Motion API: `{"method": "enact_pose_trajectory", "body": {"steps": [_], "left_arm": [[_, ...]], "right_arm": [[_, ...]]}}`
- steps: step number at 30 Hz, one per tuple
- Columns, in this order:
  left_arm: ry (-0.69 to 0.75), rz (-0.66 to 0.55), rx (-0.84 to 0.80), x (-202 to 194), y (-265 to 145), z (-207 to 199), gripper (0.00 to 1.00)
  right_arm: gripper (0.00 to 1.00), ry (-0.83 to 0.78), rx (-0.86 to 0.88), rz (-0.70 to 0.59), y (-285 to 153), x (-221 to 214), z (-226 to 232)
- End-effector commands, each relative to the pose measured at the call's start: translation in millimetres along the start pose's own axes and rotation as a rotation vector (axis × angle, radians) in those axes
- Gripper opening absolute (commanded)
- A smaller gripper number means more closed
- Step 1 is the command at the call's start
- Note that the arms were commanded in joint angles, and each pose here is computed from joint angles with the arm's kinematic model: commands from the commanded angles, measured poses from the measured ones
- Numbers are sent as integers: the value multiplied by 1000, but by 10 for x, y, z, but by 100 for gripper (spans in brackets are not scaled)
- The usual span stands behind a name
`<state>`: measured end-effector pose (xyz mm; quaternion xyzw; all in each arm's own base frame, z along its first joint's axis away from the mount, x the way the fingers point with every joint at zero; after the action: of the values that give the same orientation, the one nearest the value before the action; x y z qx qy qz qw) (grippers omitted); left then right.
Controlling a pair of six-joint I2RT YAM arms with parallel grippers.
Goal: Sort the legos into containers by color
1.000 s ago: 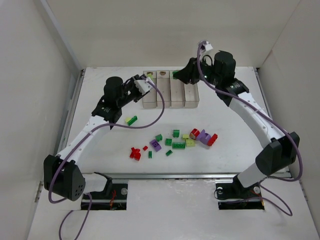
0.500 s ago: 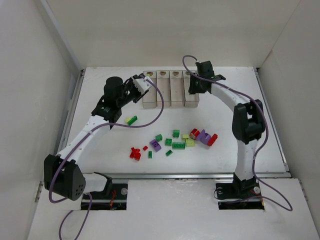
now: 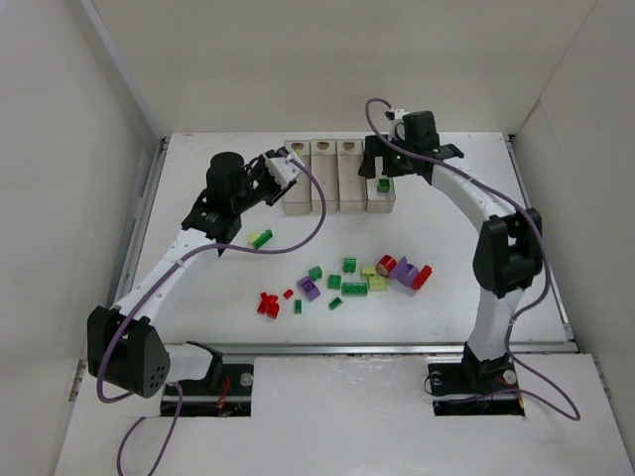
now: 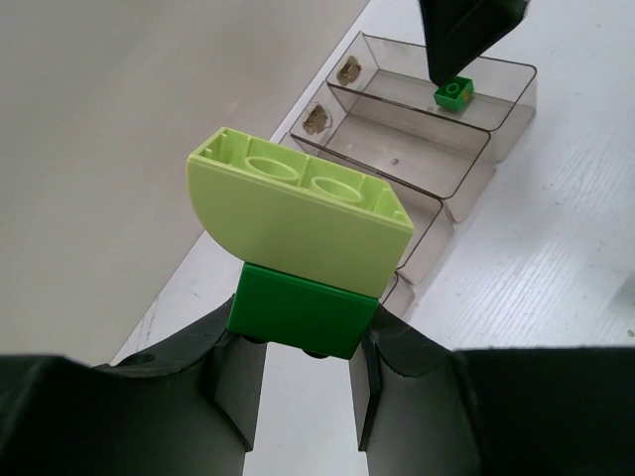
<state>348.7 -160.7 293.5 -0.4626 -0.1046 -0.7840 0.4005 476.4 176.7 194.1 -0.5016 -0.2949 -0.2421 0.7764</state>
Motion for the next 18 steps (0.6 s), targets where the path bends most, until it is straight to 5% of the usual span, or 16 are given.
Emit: {"method": "enact_pose_trajectory", "body": {"steps": [1, 2, 7, 18], "left_arm": [[10, -100, -19, 238, -69, 25, 0], [6, -121, -32, 294, -73, 26, 0], [13, -188, -76, 442, -151, -21, 0], [14, -190, -107, 432, -155, -69, 0]], "right_arm": [[100, -187, 413, -249, -884, 523, 687], [100, -260, 610, -281, -1152, 478, 921], [100, -341, 922, -237, -1535, 411, 1441], [100, -342, 1021, -213, -1663, 345, 2112]]}}
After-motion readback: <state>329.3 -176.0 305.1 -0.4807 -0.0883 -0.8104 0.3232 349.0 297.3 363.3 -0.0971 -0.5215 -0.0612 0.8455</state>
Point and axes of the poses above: each gripper's point midway between its finger pads, its own y axis out along the fingers, its own z axis along the line the jaws close on, x = y × z, the point moved 5 cm from there along -y, back along the fingers, and after that the axes turned 6 degrees about y, right-handed, at the moved point
